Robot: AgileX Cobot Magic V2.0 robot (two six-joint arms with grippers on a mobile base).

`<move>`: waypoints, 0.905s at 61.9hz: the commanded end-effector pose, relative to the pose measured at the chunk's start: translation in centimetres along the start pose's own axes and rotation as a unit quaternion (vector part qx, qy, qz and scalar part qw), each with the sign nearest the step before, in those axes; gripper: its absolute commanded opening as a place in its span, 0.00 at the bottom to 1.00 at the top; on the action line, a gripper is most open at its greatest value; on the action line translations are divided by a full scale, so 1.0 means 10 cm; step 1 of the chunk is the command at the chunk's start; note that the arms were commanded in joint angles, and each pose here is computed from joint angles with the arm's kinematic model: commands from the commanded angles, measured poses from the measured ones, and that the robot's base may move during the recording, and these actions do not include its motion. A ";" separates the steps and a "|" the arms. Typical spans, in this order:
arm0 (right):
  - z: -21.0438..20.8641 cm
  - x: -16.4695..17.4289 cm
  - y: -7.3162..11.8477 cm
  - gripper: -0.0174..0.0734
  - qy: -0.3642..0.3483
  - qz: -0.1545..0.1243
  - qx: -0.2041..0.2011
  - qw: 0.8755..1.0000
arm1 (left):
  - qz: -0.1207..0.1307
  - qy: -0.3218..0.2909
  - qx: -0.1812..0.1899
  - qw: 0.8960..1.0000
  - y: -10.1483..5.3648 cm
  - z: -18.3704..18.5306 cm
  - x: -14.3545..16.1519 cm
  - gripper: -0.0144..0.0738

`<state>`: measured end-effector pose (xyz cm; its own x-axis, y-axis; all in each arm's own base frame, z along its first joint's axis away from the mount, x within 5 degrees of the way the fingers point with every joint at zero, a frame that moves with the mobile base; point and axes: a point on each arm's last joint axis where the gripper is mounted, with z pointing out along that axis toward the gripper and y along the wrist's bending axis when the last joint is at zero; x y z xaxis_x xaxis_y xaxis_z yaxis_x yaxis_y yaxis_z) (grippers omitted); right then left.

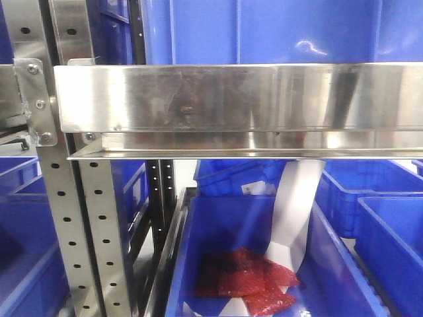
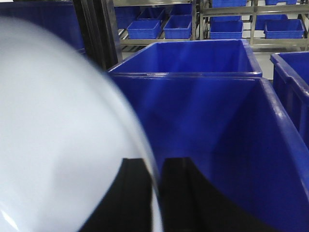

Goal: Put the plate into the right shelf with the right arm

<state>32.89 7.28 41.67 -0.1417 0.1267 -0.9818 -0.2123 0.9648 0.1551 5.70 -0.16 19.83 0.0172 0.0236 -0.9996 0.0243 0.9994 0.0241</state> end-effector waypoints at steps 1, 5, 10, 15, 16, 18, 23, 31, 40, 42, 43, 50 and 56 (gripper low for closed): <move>-0.17 -0.34 0.03 0.63 -0.089 0.002 -0.002 0.996 | -0.008 -0.044 -0.006 0.999 0.01 -0.01 -0.05 0.02; -0.19 -0.36 0.03 0.68 -0.093 0.002 -0.002 0.996 | -0.008 -0.044 -0.006 0.999 0.01 -0.01 -0.05 0.02; -0.25 -0.41 0.03 0.68 -0.101 0.002 -0.003 0.995 | -0.008 -0.044 -0.006 0.999 0.01 -0.01 -0.05 0.02; -0.37 -0.50 0.01 0.66 -0.118 0.002 0.001 0.993 | -0.008 -0.044 -0.006 0.999 0.01 -0.01 -0.05 0.02; -0.39 -0.51 0.01 0.65 -0.118 0.002 0.002 0.993 | -0.008 -0.044 -0.006 0.999 0.01 -0.01 -0.05 0.02; -0.45 -0.55 -0.02 0.61 -0.123 0.002 0.006 0.992 | -0.008 -0.044 -0.006 0.999 0.01 -0.01 -0.05 0.02; -0.58 -0.62 -0.11 0.45 -0.127 0.001 0.021 0.992 | -0.008 -0.044 -0.006 0.999 0.01 -0.01 -0.05 0.02; -0.78 -0.68 -0.28 0.25 -0.109 0.009 0.053 0.993 | -0.008 -0.044 -0.006 0.999 0.01 -0.01 -0.05 0.02; -1.00 -0.61 -0.40 0.25 -0.105 0.012 0.080 0.991 | -0.008 -0.044 -0.006 0.999 0.01 -0.01 -0.05 0.02; -1.07 -0.58 -0.40 0.25 -0.109 0.012 0.082 0.991 | -0.008 -0.044 -0.006 0.999 0.01 -0.01 -0.05 0.02; -1.09 -0.56 -0.39 0.25 -0.112 0.012 0.083 0.990 | -0.008 -0.044 -0.006 0.999 0.01 -0.01 -0.05 0.02; -1.31 -0.33 -0.37 0.25 -0.126 0.013 0.087 0.988 | -0.008 -0.044 -0.006 0.999 0.01 -0.01 -0.05 0.02; -1.55 -0.07 -0.35 0.25 -0.131 0.012 0.088 0.987 | -0.008 -0.044 -0.006 0.999 0.01 -0.01 -0.05 0.02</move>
<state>21.72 0.47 42.44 -0.0485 0.1753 -0.9833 -0.0342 0.9836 0.1771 5.70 -0.16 19.83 0.0172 0.0236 -0.9996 0.0243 0.9994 0.0241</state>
